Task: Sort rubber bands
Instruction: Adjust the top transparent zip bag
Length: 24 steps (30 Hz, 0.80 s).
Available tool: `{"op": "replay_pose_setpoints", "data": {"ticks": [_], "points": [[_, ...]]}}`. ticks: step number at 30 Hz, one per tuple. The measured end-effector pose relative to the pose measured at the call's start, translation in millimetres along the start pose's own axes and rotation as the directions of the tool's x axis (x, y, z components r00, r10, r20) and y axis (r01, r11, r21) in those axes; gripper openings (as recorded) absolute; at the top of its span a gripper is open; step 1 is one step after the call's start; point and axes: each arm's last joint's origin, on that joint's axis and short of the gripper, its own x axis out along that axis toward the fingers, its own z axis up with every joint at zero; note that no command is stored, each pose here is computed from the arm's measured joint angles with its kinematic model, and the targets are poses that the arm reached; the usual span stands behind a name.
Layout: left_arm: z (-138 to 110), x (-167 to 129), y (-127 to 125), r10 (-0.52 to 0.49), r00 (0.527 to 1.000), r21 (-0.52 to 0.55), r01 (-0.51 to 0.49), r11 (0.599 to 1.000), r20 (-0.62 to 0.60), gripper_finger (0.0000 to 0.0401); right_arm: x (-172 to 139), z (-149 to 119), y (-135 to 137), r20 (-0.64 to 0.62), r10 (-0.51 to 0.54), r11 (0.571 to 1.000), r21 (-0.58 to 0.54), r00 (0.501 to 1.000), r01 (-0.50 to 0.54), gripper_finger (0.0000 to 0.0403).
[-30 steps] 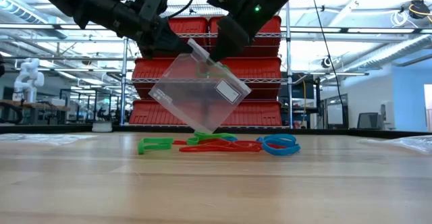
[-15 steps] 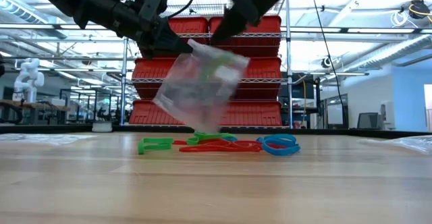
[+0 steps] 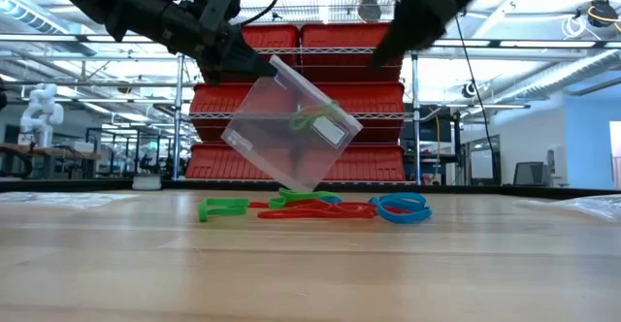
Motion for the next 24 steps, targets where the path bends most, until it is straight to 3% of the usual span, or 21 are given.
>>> {"op": "replay_pose_setpoints", "data": {"ticks": [7, 12, 17, 21, 24], "points": [[1.1, 0.0, -0.1, -0.001, 1.0, 0.0, 0.001, 1.0, 0.011, 0.0, 24.0, -50.7, 5.8, 0.152, -0.011, 0.999, 0.043, 0.988, 0.004, 0.018], [1.5, 0.0, -0.1, -0.001, 1.0, 0.0, 0.001, 1.0, 0.016, 0.0, 35.3, -56.5, 3.2, 0.144, -0.063, 0.996, 0.066, 0.988, 0.054, 0.018], [1.7, -0.1, -0.1, -0.001, 1.0, 0.0, 0.001, 1.0, 0.017, 0.0, 49.9, -59.6, 6.2, 0.154, 0.0, 0.998, 0.069, 0.988, -0.011, 0.0176], [1.6, -0.1, -0.1, -0.001, 1.0, 0.0, 0.001, 1.0, 0.016, 0.0, 60.8, -67.5, 3.6, 0.109, -0.025, 0.997, 0.073, 0.994, 0.017, 0.0139], [1.6, 0.0, -0.1, -0.001, 1.0, 0.0, 0.001, 1.0, 0.016, 0.0, 61.0, -64.1, 2.1, 0.141, -0.027, 0.996, 0.085, 0.99, 0.015, 0.0077]]}}
